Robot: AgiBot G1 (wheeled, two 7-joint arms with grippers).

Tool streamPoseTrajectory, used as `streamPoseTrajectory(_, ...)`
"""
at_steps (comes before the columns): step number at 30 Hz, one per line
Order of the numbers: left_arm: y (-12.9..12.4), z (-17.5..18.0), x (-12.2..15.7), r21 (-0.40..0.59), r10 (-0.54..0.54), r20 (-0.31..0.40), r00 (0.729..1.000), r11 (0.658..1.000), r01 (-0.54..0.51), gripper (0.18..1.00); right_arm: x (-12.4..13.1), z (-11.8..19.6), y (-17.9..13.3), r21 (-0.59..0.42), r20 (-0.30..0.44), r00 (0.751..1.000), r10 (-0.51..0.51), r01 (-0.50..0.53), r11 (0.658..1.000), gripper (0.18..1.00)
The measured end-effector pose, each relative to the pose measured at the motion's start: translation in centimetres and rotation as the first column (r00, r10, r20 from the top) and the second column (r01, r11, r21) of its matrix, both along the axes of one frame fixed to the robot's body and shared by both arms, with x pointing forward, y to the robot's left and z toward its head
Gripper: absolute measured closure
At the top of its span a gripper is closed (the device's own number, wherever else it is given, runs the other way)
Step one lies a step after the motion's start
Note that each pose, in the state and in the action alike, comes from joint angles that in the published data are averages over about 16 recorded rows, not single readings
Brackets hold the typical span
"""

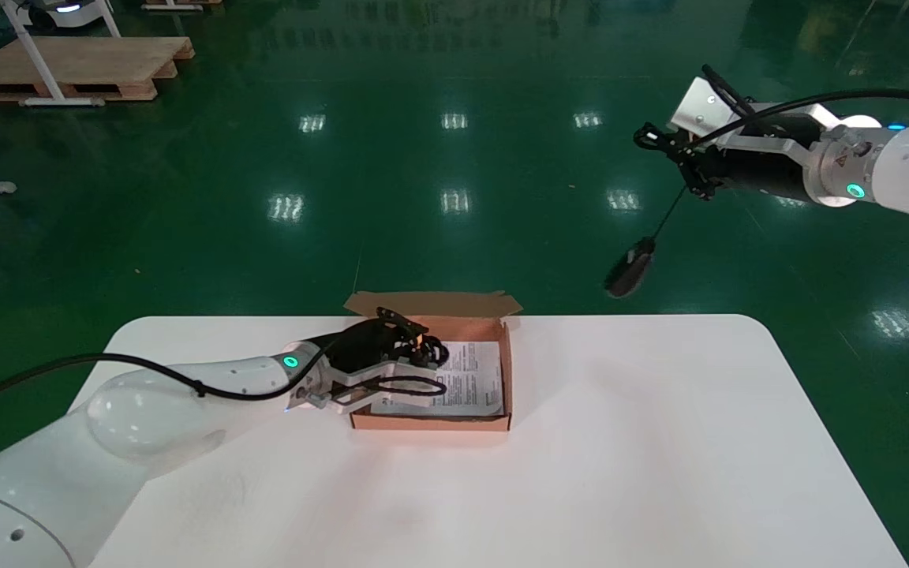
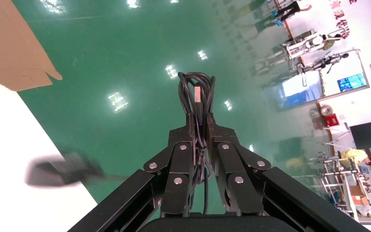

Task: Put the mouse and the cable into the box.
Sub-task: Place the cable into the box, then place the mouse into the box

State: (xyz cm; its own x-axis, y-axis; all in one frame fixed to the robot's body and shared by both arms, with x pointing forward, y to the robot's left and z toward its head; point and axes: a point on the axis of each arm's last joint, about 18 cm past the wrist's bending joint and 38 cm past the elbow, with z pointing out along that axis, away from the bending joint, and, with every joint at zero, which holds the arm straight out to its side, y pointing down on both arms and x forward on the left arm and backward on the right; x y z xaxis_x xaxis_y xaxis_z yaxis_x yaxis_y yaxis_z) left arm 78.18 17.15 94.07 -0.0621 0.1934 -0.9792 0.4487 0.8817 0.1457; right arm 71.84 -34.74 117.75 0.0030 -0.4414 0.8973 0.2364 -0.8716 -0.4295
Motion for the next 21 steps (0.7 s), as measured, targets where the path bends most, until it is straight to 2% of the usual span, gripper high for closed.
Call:
streamPoseTrajectory(11,0.1,0.1,-0.1,0.003,-0.003,0.003,1.0,1.0,0.003,0.717,0.0,0.0,0.0,0.0,0.0,1.0,0.0,0.0,1.0,0.962)
streamPoseTrajectory(21,1.3,0.1,0.2,-0.076,0.038,-0.026,0.999,0.996,-0.04,0.486,0.0,0.0,0.0,0.0,0.0,1.0,-0.001,0.001,1.0,0.963)
